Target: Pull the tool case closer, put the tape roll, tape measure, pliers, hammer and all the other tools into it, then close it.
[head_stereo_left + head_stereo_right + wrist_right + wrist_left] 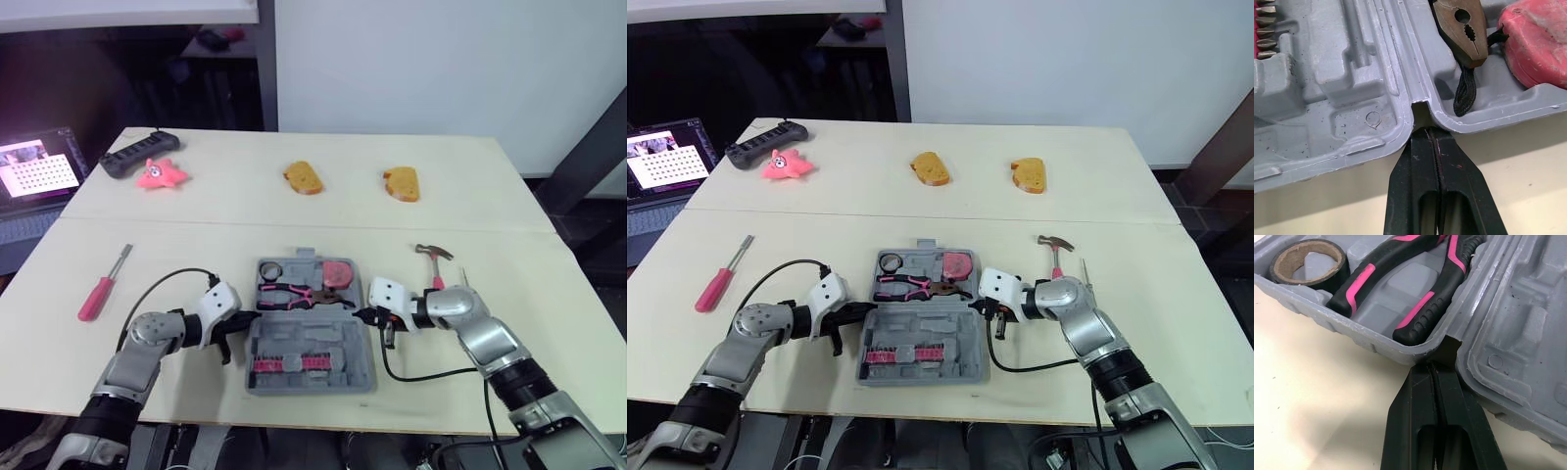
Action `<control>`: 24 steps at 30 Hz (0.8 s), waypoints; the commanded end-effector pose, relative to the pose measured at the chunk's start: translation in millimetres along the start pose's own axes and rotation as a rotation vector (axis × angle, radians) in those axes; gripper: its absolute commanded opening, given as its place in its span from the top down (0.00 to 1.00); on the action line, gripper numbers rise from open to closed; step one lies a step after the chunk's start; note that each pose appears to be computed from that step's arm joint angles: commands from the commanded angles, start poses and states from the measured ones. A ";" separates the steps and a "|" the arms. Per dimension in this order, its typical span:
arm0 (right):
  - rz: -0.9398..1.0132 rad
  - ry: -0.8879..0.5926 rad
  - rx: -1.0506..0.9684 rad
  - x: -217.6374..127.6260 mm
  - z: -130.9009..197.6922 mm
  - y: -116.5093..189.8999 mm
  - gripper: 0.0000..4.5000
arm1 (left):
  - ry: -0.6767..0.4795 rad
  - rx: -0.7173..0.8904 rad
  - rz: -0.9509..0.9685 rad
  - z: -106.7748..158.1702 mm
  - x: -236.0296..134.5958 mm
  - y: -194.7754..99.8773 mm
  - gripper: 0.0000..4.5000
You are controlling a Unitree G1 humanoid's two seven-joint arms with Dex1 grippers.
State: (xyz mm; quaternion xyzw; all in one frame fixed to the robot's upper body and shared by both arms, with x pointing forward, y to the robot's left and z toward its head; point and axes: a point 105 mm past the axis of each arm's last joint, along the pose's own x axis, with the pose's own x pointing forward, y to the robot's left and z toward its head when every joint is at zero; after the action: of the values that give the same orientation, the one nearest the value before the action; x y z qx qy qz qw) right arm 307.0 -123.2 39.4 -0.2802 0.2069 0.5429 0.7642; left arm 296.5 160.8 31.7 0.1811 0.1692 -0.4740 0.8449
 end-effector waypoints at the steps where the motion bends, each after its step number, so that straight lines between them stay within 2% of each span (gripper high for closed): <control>1: 0.083 -0.061 -0.016 9.6 15.7 21.3 1.00 | -0.041 0.045 -0.074 11.0 9.5 -16.0 0.99; 9: 0.107 -0.047 0.009 10.4 12.0 29.7 1.00 | -0.029 0.054 -0.084 8.1 6.4 -17.0 0.99; 19: 0.080 -0.043 0.014 12.7 9.3 25.0 1.00 | -0.001 0.061 -0.077 1.9 -0.6 -14.2 0.99; 24: -0.006 -0.025 0.005 2.5 -2.0 10.8 1.00 | -0.012 0.068 0.019 2.2 -14.7 3.8 0.99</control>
State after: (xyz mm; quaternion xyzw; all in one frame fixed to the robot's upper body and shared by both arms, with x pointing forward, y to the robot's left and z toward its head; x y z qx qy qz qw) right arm 297.9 -120.3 36.7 -0.2706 0.2057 0.5448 0.7666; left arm 291.5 169.2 32.6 0.2045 0.1641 -0.4770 0.8389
